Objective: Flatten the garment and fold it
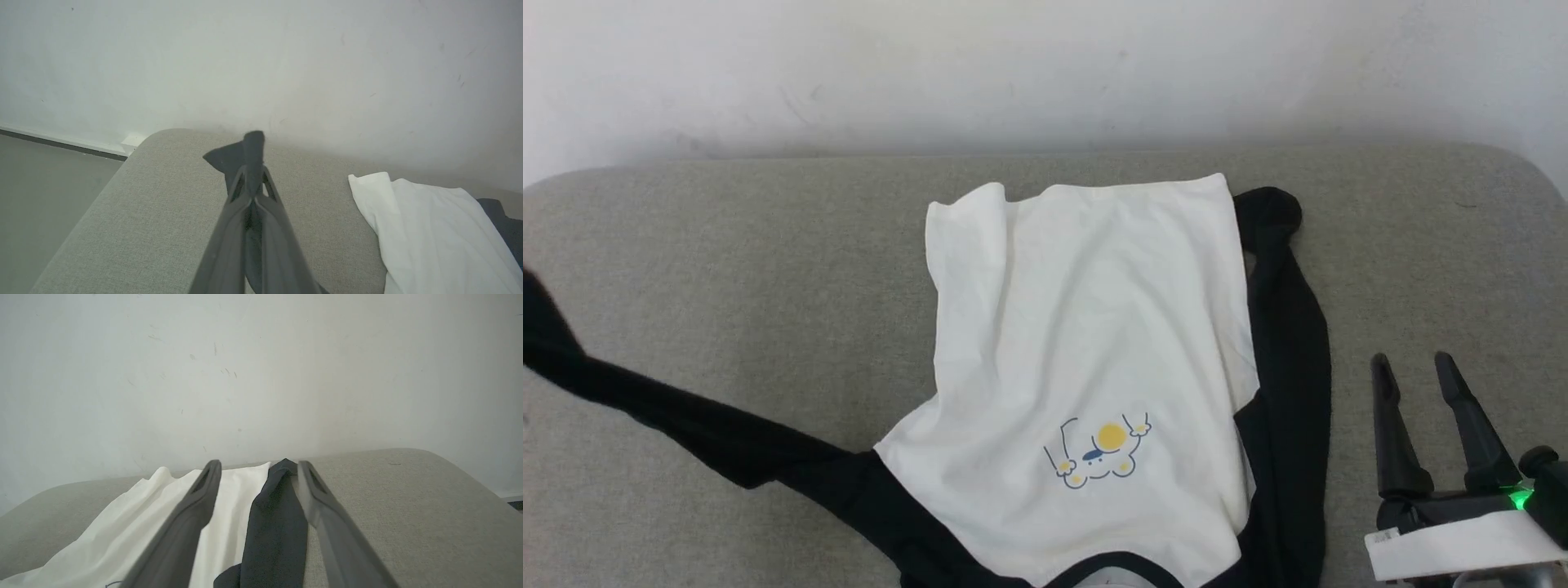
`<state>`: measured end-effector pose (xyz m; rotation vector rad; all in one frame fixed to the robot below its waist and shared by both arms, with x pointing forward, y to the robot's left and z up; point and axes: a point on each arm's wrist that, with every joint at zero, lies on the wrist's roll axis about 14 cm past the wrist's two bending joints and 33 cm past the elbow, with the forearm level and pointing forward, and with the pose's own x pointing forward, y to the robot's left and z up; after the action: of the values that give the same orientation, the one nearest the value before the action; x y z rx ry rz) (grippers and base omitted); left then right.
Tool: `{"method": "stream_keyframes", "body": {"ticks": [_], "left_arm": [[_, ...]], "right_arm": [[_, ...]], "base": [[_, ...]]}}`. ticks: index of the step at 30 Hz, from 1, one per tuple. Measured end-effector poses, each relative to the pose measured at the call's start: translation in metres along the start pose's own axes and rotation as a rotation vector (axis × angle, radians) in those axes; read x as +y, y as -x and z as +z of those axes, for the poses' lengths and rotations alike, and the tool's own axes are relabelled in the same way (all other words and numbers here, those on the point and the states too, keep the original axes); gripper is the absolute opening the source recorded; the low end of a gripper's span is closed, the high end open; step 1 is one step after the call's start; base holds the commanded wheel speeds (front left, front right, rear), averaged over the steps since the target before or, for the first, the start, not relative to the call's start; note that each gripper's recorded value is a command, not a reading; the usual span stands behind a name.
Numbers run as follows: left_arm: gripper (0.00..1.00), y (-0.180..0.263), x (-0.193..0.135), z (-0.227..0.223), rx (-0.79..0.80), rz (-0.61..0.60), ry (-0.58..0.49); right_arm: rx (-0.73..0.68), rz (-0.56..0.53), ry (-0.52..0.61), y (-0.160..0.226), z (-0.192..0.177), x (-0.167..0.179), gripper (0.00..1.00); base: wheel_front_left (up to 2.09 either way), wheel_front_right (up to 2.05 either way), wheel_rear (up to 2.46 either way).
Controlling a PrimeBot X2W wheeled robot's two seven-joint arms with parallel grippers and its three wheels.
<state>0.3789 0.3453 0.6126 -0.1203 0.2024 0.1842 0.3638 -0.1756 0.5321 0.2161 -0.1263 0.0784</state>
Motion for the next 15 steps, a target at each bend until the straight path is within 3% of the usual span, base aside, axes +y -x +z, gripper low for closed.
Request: {"method": "stream_keyframes", "body": {"ticks": [6, 15], "left_arm": [[0.00, 0.003, -0.060, 0.024, -0.072, -0.136, -0.058], [0.00, 0.024, -0.196, 0.026, -0.105, -0.506, -0.127]], "right_arm": [[-0.013, -0.022, 0.010, 0.005, 0.007, -0.007, 1.00], [-0.040, -0.067, 0.028, 0.009, 0.017, -0.022, 1.00]], "base": [[0.00, 0.00, 0.00], [0.00, 0.00, 0.00]]}}
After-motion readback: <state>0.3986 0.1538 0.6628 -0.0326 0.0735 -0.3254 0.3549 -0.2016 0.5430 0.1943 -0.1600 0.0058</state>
